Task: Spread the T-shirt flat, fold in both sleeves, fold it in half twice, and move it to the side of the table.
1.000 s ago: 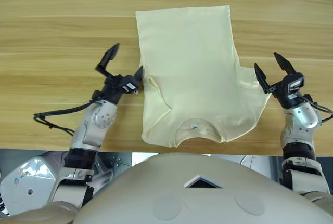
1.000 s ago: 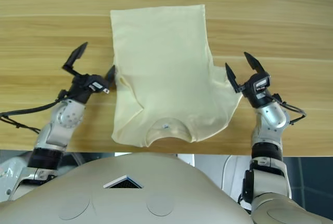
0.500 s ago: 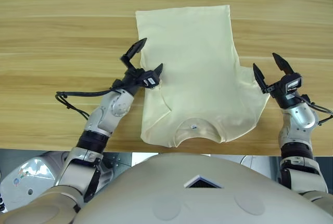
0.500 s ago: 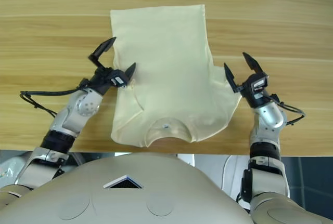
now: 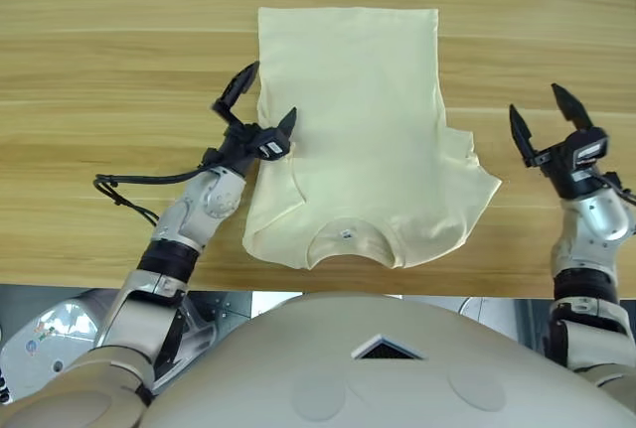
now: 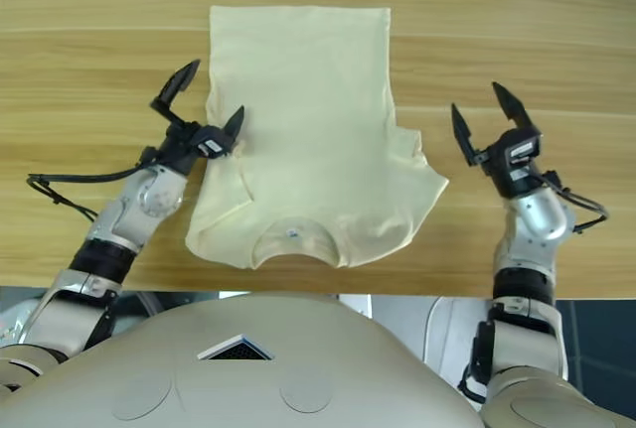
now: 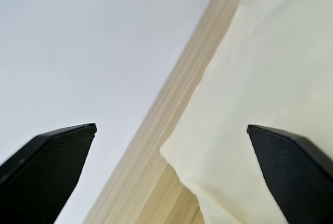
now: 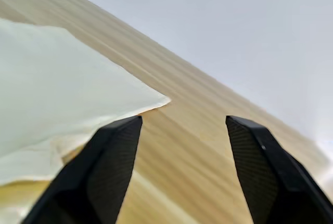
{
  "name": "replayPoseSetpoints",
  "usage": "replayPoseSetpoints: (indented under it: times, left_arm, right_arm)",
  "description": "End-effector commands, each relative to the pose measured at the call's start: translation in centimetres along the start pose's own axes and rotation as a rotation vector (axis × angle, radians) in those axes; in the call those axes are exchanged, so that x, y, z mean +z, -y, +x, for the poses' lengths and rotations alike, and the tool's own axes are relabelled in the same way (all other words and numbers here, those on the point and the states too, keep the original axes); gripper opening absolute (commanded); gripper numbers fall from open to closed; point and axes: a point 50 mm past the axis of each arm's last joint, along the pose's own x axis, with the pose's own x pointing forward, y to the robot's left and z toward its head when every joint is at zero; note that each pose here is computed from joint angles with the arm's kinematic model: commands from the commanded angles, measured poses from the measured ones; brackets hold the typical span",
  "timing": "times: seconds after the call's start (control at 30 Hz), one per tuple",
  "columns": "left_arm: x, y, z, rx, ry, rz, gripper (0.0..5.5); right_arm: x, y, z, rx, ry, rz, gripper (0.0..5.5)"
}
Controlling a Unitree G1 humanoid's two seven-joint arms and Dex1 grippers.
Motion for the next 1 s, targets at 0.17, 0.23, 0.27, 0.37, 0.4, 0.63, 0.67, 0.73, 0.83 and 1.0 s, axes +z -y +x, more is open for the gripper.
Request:
replayPoseSetpoints:
  times: [0.17, 0.23, 0.27, 0.37, 0.4, 0.63, 0.67, 0.73, 0.83, 1.0]
  left_arm:
    - [3.1, -4.6, 0.2, 0.300, 0.133, -0.018, 5.38]
    - [3.3, -5.6, 0.0, 0.366, 0.140, -0.022, 5.38]
    - [3.4, -5.9, -0.2, 0.388, 0.139, -0.023, 5.38]
    - [3.3, -6.4, -0.5, 0.407, 0.131, -0.015, 5.38]
    - [3.2, -6.5, -0.5, 0.407, 0.128, -0.008, 5.38]
    - [2.9, -7.0, -1.1, 0.424, 0.101, 0.017, 5.38]
    - [2.9, -6.9, -1.2, 0.422, 0.100, 0.017, 5.38]
    - [2.9, -6.8, -1.2, 0.416, 0.098, 0.015, 5.38]
    - [2.9, -6.6, -1.2, 0.410, 0.095, 0.010, 5.38]
    - [3.0, -6.4, -1.2, 0.406, 0.093, 0.001, 5.38]
  right_arm:
    - [1.6, -2.0, -12.1, 0.654, -0.473, -0.571, 2.97]
    - [1.6, -4.2, -12.5, 0.721, -0.472, -0.567, 2.97]
    - [1.5, -4.9, -11.9, 0.725, -0.448, -0.570, 2.97]
    - [1.1, -5.7, -8.4, 0.664, -0.358, -0.649, 2.97]
    - [1.1, -5.9, -7.5, 0.657, -0.333, -0.692, 2.97]
    - [0.2, -7.0, -5.9, 0.666, -0.279, -0.827, 2.97]
    - [0.0, -7.0, -5.9, 0.665, -0.280, -0.832, 2.97]
    - [-0.4, -7.1, -5.8, 0.661, -0.280, -0.835, 2.97]
    - [-1.2, -7.0, -5.8, 0.648, -0.299, -0.839, 2.97]
    - [-1.9, -7.2, -5.7, 0.646, -0.299, -0.839, 2.97]
